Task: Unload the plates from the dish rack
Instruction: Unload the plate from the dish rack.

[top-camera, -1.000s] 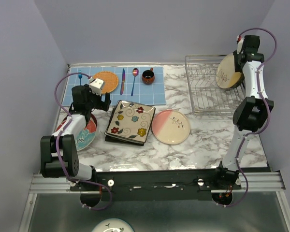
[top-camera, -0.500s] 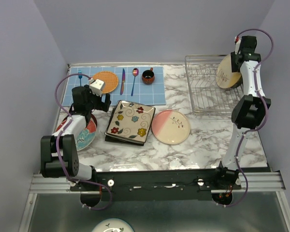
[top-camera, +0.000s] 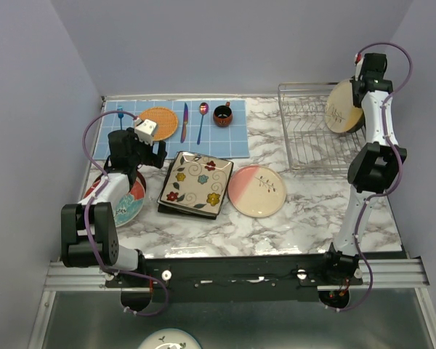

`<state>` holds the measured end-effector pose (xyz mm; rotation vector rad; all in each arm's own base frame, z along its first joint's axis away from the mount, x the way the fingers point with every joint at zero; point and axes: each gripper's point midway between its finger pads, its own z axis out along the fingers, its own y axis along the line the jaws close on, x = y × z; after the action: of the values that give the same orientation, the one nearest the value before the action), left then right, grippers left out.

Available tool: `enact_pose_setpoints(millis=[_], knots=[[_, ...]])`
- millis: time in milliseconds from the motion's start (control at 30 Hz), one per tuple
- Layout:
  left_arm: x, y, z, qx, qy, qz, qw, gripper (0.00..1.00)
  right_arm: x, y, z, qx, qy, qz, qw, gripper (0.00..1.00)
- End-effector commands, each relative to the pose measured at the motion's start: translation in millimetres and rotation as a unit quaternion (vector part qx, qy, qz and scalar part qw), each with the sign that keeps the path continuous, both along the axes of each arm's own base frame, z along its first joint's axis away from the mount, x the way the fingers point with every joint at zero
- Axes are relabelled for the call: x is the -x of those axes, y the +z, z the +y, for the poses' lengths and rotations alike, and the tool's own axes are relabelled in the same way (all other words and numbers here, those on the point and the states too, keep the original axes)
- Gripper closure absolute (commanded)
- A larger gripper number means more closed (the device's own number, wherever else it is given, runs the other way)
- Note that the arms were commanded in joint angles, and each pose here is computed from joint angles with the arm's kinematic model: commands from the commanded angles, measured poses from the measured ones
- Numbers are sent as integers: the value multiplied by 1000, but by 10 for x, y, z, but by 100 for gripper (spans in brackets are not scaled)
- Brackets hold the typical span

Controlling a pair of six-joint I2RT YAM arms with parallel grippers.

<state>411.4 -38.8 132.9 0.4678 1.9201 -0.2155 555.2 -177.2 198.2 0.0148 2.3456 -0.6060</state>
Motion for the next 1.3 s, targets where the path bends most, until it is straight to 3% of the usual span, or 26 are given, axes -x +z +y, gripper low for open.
enact_pose_setpoints(millis=[0, 67, 733, 1267], knots=[[-3, -2, -61, -1, -17, -7, 1000, 1, -3, -149, -89, 1, -6, 17, 1000, 93], [-4, -3, -63, -3, -18, -8, 1000, 1, -6, -103, -48, -8, -2, 10, 1000, 99], [9, 55, -64, 0, -18, -11, 1000, 1, 163, 643, 290, -63, 46, -58, 995, 99], [32, 64, -63, -5, -19, -12, 1000, 1, 159, 138, 244, -60, 40, -5, 997, 99]])
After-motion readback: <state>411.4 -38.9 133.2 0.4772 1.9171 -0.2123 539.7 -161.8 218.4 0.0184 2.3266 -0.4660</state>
